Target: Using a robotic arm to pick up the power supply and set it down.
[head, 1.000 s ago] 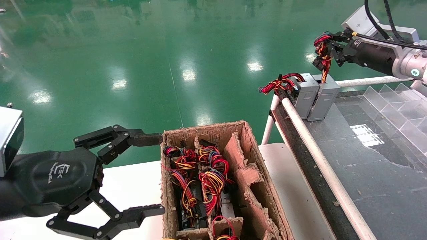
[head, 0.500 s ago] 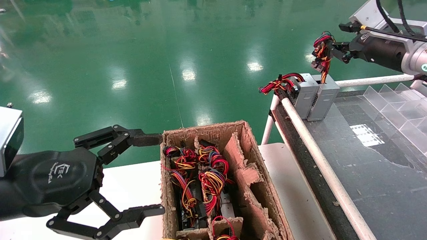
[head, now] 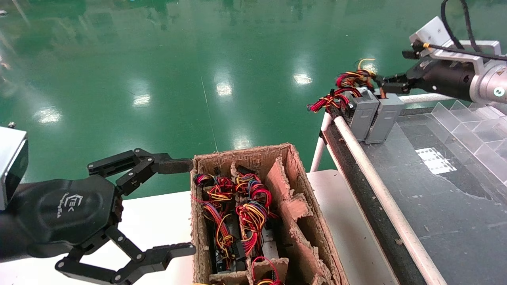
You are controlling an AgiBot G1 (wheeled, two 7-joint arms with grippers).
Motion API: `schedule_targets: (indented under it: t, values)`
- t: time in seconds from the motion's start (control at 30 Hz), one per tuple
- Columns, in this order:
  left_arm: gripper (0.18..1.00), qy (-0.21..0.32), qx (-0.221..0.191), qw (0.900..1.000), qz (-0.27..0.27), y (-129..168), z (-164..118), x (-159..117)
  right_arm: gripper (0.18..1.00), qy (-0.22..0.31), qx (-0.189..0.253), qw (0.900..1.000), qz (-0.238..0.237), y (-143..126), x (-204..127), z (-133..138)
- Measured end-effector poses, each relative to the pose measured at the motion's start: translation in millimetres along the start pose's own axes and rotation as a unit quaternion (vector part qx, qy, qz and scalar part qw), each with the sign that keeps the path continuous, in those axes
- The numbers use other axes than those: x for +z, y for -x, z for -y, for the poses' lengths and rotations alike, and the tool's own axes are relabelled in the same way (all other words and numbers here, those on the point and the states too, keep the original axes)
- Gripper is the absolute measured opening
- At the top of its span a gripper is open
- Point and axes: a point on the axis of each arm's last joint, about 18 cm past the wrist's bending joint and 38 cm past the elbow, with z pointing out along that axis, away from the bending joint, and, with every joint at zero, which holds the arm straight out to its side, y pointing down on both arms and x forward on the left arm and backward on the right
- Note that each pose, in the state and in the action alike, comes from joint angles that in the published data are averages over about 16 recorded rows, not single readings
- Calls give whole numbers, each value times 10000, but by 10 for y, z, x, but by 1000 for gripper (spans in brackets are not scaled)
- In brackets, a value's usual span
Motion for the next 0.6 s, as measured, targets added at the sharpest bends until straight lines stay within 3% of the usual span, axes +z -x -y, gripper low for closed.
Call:
schedule_targets:
  t: [0.27, 0.6]
  values:
    - [1001, 0, 0, 10000, 0, 0, 0, 0, 888, -203, 681, 9975, -23, -101, -95, 54]
    - [1001, 0, -1, 10000, 2, 1, 0, -1, 980, -918, 1536, 9839, -19, -241, -271, 176]
